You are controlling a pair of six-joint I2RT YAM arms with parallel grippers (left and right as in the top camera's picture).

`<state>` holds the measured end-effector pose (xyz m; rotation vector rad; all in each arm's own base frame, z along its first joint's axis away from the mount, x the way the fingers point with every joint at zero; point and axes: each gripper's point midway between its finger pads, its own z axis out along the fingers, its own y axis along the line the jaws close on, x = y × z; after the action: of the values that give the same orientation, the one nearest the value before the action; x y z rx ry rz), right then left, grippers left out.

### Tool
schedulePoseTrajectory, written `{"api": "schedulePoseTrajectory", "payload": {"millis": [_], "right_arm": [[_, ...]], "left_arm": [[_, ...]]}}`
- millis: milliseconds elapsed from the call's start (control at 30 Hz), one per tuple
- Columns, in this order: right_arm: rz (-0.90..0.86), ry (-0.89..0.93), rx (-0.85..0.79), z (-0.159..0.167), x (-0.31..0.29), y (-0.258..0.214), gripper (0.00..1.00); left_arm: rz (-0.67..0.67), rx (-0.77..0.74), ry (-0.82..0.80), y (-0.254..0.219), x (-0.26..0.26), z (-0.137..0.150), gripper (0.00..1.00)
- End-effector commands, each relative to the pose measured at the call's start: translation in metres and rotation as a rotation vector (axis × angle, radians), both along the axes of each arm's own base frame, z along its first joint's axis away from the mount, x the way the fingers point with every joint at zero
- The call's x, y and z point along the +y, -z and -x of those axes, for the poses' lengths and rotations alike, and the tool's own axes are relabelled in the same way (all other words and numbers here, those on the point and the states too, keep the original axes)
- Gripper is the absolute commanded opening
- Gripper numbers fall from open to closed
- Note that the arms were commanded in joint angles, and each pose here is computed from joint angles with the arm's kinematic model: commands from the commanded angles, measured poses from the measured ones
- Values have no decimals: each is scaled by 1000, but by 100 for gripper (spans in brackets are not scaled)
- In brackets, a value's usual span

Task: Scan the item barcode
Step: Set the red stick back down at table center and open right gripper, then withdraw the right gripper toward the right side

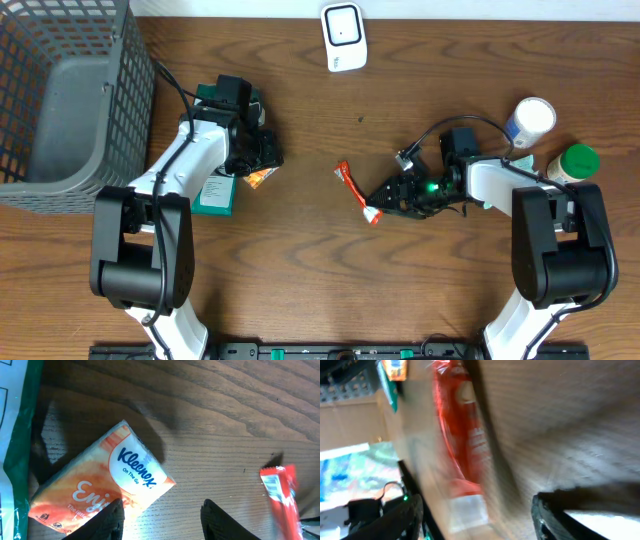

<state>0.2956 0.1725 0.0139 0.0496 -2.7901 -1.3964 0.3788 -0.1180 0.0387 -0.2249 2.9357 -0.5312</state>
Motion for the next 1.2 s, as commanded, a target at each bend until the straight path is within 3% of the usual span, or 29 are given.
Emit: {"api": "schedulePoseTrajectory", "payload": {"millis": [0, 100, 167, 233, 333, 367, 533, 833, 1067, 1167], "right_arm": [[398, 53, 30, 1, -56, 63, 65], [394, 56, 9, -7, -55, 59, 70], [379, 56, -12, -16, -52, 51, 68], [321, 28, -49, -25, -43, 34, 53], [181, -30, -127, -40, -23, -8, 5], [136, -47, -152, -43, -17, -23, 1], [46, -72, -146, -36, -3, -46, 1], [66, -156, -124, 1, 11, -3, 1], [316, -110, -92, 9, -15, 39, 1], [106, -109, -128, -6, 12, 4, 1]], "left_arm": [[-1, -22, 3, -7, 1, -4, 52], [-4, -22, 2, -7, 1, -4, 51], [-4, -22, 2, -7, 1, -4, 51], [-4, -23, 2, -7, 1, -4, 52], [-12, -25, 4, -6, 2, -5, 51], [-12, -25, 3, -6, 3, -5, 51], [-10, -28, 4, -7, 2, -5, 52], [-10, -28, 4, -7, 2, -5, 51], [-11, -27, 4, -6, 2, -5, 51], [-5, -53, 7, -13, 1, -11, 52]]}}
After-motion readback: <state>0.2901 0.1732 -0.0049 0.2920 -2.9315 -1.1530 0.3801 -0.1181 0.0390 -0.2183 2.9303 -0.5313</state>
